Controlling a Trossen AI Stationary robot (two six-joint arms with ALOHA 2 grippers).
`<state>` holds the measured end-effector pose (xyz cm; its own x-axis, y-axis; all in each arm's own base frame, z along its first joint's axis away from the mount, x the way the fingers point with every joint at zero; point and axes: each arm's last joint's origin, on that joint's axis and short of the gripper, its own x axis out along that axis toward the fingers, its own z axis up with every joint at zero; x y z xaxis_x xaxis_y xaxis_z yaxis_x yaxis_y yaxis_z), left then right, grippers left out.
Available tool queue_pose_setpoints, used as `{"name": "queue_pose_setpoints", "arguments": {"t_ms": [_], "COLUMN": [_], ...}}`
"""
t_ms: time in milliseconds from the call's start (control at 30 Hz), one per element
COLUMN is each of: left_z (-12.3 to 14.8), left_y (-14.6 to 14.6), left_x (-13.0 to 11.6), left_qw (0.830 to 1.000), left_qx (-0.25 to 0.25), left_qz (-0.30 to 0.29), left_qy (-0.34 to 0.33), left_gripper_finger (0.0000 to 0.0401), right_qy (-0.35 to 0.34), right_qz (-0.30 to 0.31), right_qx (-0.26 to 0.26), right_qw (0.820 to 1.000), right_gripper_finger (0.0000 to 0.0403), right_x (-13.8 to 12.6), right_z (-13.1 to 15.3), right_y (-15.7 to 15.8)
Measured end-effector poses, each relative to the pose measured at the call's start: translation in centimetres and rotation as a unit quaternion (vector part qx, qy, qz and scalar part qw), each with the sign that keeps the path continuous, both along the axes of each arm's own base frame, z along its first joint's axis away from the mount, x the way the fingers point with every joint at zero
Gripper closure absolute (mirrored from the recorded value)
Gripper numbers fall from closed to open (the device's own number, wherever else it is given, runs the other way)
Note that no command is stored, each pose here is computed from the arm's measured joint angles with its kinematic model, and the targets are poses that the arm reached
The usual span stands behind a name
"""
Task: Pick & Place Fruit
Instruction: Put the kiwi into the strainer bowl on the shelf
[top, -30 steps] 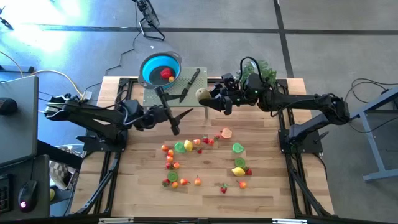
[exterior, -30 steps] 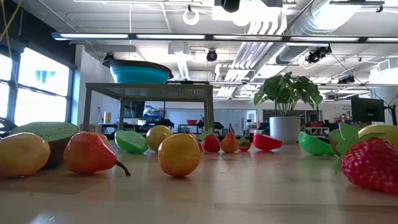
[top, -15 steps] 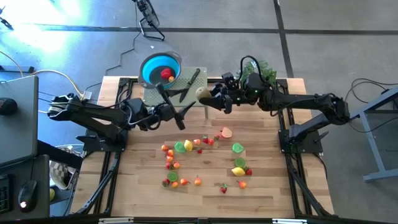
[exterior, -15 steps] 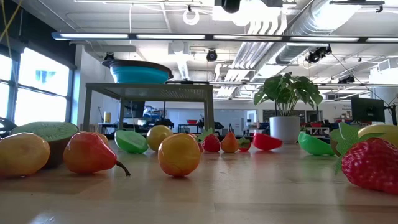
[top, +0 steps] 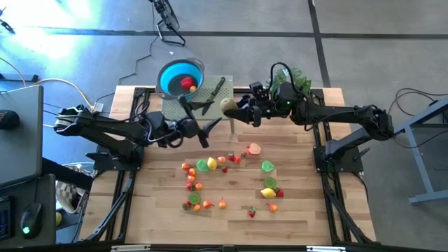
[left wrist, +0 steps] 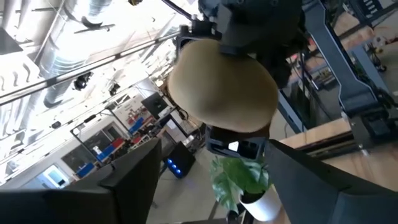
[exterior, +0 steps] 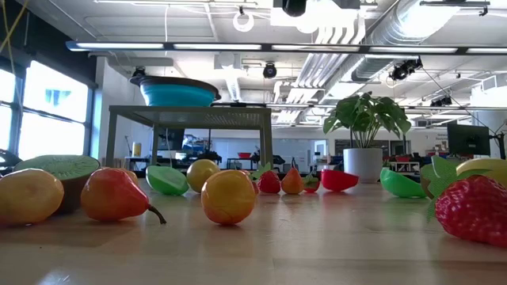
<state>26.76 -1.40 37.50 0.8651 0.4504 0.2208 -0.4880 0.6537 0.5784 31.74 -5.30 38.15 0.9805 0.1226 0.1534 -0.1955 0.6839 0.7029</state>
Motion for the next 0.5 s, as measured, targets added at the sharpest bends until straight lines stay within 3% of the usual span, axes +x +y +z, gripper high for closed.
{"name": "queue_pose_setpoints", "arguments": {"t_ms": [500], "left_z": [-0.8], "left_y": [-0.1], "left_x": [1.0], "left_qw": [1.0], "left_qx": [0.0], "left_qz": [-0.002], "left_qy": [0.011], "left_gripper_finger": [0.0005], "right_qy": [-0.001], "right_qz": [-0.007], "right_qx": [-0.006], "right_qw": [1.0], "right_gripper_finger": [0.016], "right_x": [0.0], "right_z": [0.0], "right_y": [0.0]}}
